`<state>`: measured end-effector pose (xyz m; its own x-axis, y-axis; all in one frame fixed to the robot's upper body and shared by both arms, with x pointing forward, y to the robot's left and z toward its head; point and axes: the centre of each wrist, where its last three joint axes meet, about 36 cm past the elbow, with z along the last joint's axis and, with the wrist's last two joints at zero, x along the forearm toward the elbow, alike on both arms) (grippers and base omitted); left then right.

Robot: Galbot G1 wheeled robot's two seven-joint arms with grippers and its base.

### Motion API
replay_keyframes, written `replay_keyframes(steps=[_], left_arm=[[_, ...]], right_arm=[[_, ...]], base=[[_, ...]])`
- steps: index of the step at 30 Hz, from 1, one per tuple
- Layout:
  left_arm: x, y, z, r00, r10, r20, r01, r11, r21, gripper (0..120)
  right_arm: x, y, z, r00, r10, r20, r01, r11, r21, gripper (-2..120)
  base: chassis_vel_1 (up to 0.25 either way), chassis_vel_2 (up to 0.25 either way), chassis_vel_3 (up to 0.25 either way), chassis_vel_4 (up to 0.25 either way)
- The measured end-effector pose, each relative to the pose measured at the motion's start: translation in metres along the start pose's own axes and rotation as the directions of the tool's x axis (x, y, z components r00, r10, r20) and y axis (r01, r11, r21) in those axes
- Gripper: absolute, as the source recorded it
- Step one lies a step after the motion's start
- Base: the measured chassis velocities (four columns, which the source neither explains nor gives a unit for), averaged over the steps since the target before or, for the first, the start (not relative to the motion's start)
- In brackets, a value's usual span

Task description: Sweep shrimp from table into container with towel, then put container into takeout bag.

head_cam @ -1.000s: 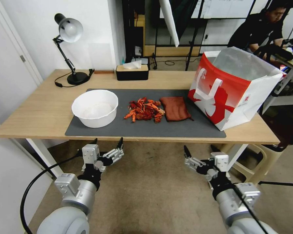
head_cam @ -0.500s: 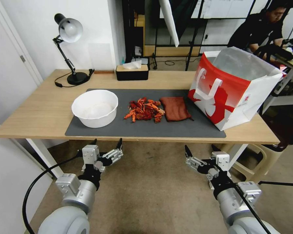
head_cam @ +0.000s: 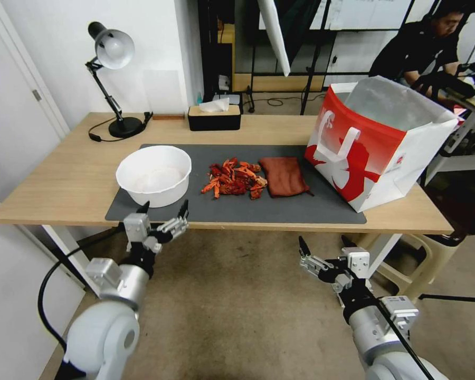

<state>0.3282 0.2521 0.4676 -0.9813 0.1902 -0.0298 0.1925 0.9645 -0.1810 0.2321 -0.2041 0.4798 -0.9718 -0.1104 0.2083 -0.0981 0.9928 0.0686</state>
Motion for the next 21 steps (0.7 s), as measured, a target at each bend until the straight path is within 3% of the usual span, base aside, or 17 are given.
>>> replay_keyframes(steps=[10,13,14,17,18,21], left_arm=[[-0.034,0.041,-0.016,0.999,0.027,-0.04,-0.03,0.997,-0.069,100],[-0.051,0.066,-0.03,0.997,0.042,-0.062,-0.05,0.99,-0.132,100],[-0.051,0.066,-0.03,0.997,0.042,-0.062,-0.05,0.99,-0.132,100],[-0.071,0.09,-0.052,0.994,0.074,-0.075,-0.088,0.974,-0.207,100],[-0.071,0.09,-0.052,0.994,0.074,-0.075,-0.088,0.974,-0.207,100],[-0.088,0.111,-0.074,0.985,0.144,-0.095,-0.165,0.949,-0.269,100]], right_arm=[[-0.003,0.001,0.007,1.0,0.0,-0.005,0.0,1.0,0.004,100],[-0.007,0.001,0.01,1.0,-0.003,-0.004,0.003,1.0,0.004,100],[-0.007,0.001,0.01,1.0,-0.003,-0.004,0.003,1.0,0.004,100],[-0.009,0.001,0.014,1.0,-0.003,-0.011,0.003,1.0,0.009,100],[-0.009,0.001,0.014,1.0,-0.003,-0.011,0.003,1.0,0.009,100],[-0.01,0.001,0.017,1.0,-0.002,-0.016,0.003,1.0,0.014,100]], base=[[0.0,0.0,0.0,0.0],[0.0,0.0,0.0,0.0],[0.0,0.0,0.0,0.0],[0.0,0.0,0.0,0.0],[0.0,0.0,0.0,0.0],[0.0,0.0,0.0,0.0]])
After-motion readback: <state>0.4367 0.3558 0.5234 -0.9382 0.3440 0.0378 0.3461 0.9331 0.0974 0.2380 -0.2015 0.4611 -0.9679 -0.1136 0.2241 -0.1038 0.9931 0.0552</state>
